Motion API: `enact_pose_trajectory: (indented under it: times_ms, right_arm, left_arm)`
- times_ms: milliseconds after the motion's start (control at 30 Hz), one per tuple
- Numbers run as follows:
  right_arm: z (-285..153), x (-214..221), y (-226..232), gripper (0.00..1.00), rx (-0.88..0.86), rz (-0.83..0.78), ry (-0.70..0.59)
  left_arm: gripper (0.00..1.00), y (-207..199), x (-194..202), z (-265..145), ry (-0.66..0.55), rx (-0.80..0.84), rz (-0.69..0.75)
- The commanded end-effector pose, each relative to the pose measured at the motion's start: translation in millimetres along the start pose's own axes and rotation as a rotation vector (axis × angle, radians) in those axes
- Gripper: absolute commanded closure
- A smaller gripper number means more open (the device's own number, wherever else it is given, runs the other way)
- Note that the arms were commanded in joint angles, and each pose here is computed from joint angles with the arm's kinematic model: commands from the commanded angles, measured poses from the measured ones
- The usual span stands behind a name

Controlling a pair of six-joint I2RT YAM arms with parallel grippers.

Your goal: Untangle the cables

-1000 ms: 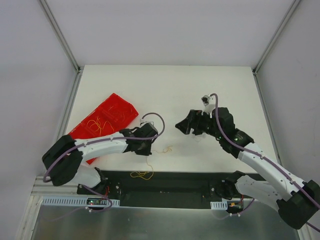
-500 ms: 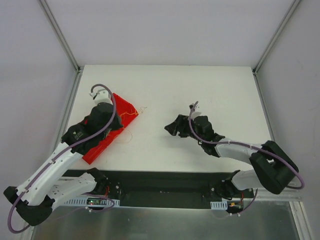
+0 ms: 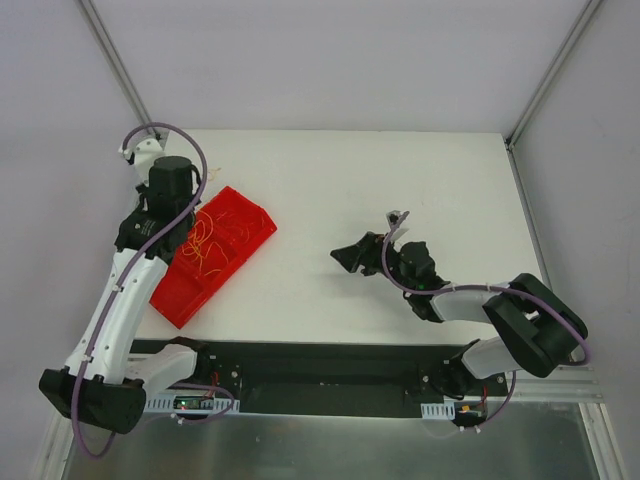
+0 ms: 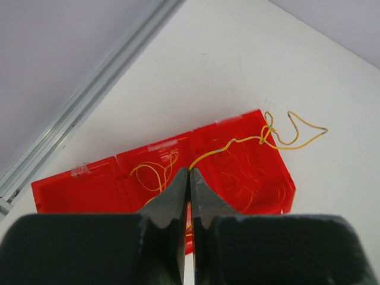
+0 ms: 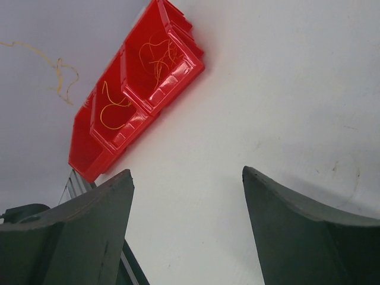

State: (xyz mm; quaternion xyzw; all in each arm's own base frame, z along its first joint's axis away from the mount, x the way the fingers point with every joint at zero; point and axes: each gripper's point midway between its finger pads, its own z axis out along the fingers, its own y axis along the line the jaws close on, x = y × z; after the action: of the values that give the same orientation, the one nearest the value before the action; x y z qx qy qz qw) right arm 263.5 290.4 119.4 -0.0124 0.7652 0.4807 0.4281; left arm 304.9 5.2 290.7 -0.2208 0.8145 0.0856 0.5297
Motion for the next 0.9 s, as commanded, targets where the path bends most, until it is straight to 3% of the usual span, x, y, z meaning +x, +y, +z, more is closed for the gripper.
enact_pose_trajectory:
  times_ms: [0,167,400,633,867]
  right_arm:
    - [-1.6,-19.9,19.8,0.23,-0.109,0.0,-0.076]
    - [-4.1,-21.6,19.6,0.23,-0.131,0.019,-0.085]
    - [-6.4,-23.0,17.8,0.23,-0.161,0.053,-0.094]
    - [-5.5,-24.4,15.6,0.23,-0.172,0.079,-0.088]
    - [-3.9,-23.8,15.3,0.23,-0.173,0.089,-0.082]
  left_arm:
    - [1.0,27.0,-14.4,22.3,-0.084,-0.152,-0.243]
    - [1.0,38.2,-6.0,46.5,-0.194,-0.201,-0.377]
    - [1.0,46.9,40.7,58.8,-0.221,-0.179,-0.54]
    - [1.0,66.4,78.2,52.0,-0.204,-0.203,-0.546]
    - [1.0,76.0,128.2,39.9,-0.073,-0.188,-0.496]
